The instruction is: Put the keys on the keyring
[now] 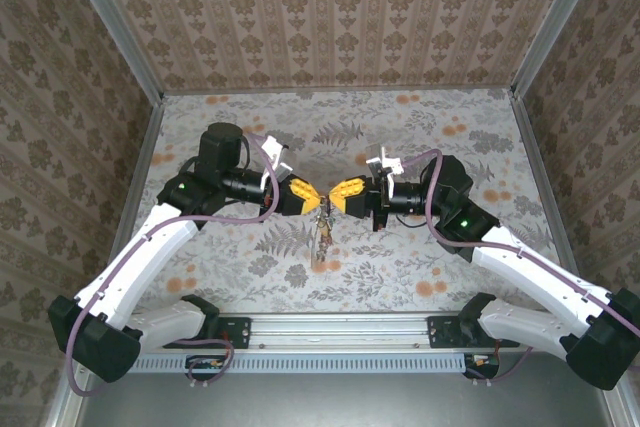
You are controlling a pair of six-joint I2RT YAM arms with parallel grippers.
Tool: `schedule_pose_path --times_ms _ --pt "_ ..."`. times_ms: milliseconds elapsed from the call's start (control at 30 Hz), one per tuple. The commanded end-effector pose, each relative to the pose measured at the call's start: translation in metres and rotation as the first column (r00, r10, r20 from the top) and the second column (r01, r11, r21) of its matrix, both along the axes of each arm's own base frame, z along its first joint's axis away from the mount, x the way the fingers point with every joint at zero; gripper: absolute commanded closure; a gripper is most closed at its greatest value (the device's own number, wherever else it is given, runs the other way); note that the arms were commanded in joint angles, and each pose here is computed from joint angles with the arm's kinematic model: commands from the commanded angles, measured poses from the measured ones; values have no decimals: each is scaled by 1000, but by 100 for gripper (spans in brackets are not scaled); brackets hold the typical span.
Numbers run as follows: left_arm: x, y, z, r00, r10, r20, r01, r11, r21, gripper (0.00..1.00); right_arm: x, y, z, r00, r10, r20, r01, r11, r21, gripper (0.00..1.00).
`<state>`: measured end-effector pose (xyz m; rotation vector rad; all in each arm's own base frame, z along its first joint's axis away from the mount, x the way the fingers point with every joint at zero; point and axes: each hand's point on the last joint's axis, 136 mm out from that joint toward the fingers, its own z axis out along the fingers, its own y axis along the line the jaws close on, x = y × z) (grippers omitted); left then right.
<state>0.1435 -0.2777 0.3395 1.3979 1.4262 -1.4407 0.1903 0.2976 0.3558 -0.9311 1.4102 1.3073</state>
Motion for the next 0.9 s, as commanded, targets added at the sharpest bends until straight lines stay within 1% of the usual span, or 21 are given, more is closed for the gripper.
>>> schedule_pose_path --times_ms 0,167,867 --pt "-7 4 15 999 -27 43 29 998 -52 100 2 -1 6 1000 -21 15 21 999 30 100" --pt "-7 4 14 999 -26 41 28 998 -51 100 4 -3 8 999 -35 19 34 999 41 100" --pt "-6 5 15 999 -21 44 23 998 -50 100 -2 1 5 1000 21 -2 -21 999 36 100"
